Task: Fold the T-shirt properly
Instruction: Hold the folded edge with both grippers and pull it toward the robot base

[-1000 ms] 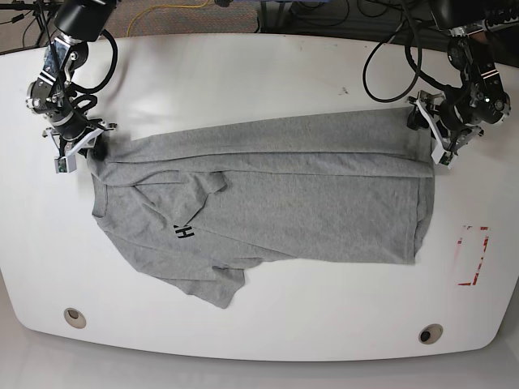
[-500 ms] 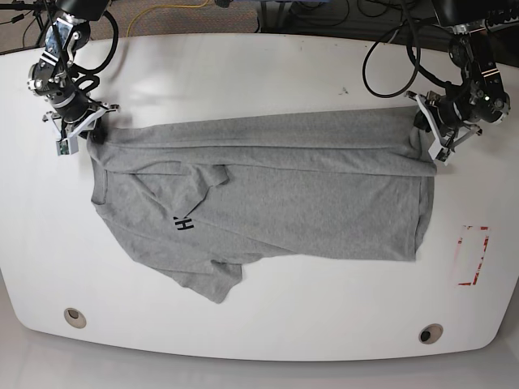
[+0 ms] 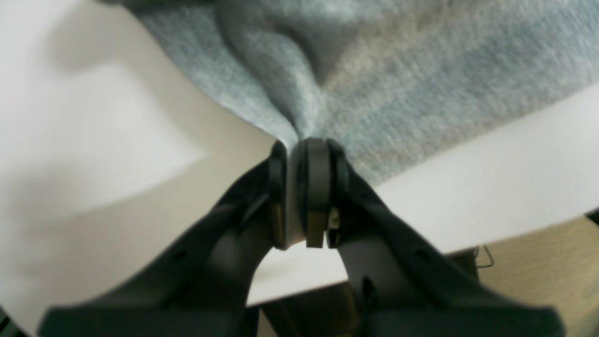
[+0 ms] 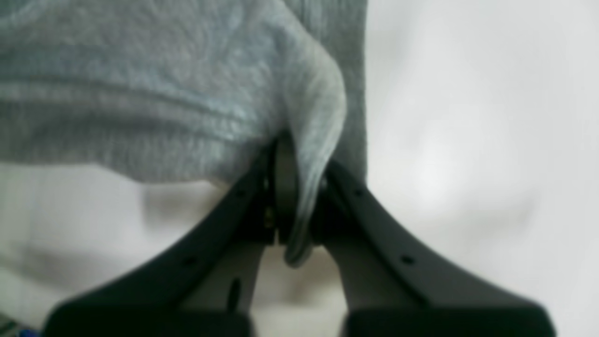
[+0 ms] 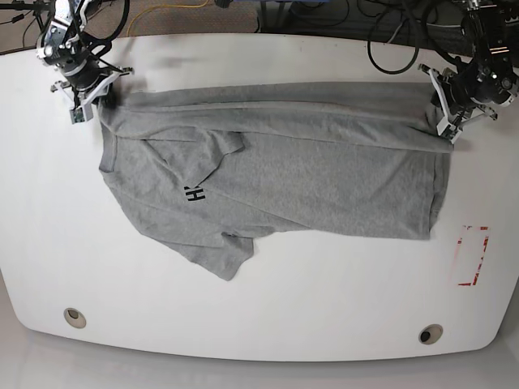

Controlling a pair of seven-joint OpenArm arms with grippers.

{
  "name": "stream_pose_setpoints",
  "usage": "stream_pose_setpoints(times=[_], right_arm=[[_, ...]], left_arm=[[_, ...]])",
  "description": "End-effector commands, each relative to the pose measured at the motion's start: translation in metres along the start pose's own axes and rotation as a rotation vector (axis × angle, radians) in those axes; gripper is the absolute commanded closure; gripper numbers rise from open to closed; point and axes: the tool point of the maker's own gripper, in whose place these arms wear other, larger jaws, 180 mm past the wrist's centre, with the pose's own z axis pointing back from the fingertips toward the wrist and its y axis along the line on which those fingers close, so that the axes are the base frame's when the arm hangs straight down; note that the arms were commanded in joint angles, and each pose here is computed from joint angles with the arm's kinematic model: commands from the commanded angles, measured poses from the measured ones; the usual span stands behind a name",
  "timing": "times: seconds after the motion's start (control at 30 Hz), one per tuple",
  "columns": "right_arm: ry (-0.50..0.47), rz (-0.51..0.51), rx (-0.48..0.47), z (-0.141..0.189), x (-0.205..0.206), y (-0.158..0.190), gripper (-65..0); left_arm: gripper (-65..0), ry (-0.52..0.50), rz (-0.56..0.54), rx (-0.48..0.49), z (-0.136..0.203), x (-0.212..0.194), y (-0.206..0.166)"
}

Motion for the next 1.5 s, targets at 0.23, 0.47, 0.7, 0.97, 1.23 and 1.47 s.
stream_pose_setpoints(times=[0.23,0.47,0.7,0.97,1.23,1.47], right_arm=[[0.058,0.058,-0.039,0.034,-0.019,0.0,-1.9],[0.096,0.052,-0.03,0.046,-0.039,0.012,-1.9],[0.118,0.067,-0.025,0.054,-0.046,0.016,-1.9],[0.119,0.069,-0.028,0.055,-0.047,0.015,-2.1],[0.102,0.072,-0.043,0.057,-0.04,0.013,-32.8],[0.041,0.126,-0.047,0.064,-0.014,0.019,-59.1]], left_arm=[[-3.8,0.036,-0.076,0.042,0.018,-0.013,0.01],[-3.8,0.089,-0.079,0.023,0.019,-0.035,0.003],[-3.8,0.13,-0.099,0.022,0.022,-0.048,0.005],[-13.5,0.138,-0.102,0.021,0.022,-0.05,0.004],[-31.7,0.132,-0.102,0.016,0.021,-0.048,0.003],[-31.9,0.106,-0.126,0.032,0.027,-0.038,0.004]])
